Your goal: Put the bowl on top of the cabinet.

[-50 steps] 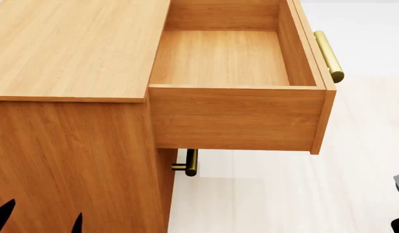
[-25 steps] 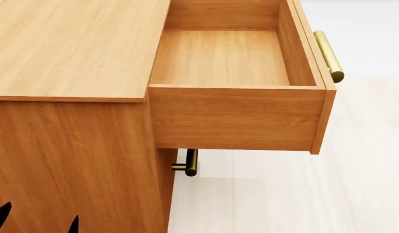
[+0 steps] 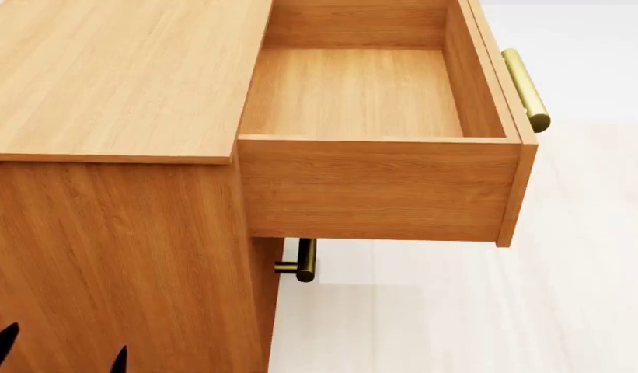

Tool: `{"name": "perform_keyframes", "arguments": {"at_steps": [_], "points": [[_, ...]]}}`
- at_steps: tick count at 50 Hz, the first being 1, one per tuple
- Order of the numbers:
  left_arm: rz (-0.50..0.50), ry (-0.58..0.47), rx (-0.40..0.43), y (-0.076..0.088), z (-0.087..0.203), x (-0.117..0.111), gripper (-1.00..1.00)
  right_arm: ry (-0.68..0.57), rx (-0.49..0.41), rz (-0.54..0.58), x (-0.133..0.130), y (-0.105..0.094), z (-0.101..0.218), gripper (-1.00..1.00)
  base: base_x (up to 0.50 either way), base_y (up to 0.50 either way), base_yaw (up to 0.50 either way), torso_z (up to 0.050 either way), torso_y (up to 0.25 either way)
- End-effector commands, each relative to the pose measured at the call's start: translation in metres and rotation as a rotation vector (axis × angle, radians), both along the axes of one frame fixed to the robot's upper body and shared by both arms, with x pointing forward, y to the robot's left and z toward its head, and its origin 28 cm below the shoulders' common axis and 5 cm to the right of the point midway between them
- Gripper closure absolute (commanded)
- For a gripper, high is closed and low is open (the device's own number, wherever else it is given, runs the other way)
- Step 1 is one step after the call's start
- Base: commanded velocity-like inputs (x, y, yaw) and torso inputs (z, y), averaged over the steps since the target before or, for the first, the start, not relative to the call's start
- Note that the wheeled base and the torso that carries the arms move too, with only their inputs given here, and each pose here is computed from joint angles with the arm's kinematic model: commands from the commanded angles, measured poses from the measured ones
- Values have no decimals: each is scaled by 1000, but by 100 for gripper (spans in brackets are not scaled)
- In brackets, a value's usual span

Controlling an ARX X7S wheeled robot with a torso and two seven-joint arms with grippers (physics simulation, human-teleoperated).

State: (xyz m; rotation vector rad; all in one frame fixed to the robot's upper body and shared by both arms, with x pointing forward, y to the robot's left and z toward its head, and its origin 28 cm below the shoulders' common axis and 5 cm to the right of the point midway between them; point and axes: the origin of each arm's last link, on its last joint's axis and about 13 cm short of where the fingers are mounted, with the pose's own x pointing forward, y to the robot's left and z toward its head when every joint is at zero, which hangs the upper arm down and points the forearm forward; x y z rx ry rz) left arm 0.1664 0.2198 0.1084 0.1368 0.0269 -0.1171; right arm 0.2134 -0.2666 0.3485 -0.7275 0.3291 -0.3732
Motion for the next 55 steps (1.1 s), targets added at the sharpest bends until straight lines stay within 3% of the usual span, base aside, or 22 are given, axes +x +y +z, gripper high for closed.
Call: {"name": "perform_keyframes", "arguments": {"at_steps": [1, 16, 24, 38, 46, 49, 55], "points": [[-20, -2, -15, -2, 3, 2, -100, -118, -64, -27, -12, 10, 54, 100, 0, 0, 0, 0, 0], [-29, -4, -15, -5, 6, 4, -100, -181, -117, -14, -21, 26, 101, 100, 0, 0, 0, 0, 1], [-17, -11, -15, -2, 9, 4, -100, -219, -143, 9, -13, 37, 128, 100, 0, 0, 0, 0, 0], [-29, -12, 6, -4, 8, 0, -100, -260, -149, 101, 8, 82, 162, 100, 0, 0, 0, 0, 1], [-26, 1, 1, -2, 12, 7, -100, -263, -197, 186, 43, 113, 206, 100, 0, 0, 0, 0, 0], [-20, 4, -2, 0, 11, 5, -100, -308, -162, 278, 59, 133, 223, 100, 0, 0, 0, 0, 0], [-7, 5, -8, 3, 11, 4, -100, -306, -193, 349, 78, 157, 231, 100, 0, 0, 0, 0, 2]]}}
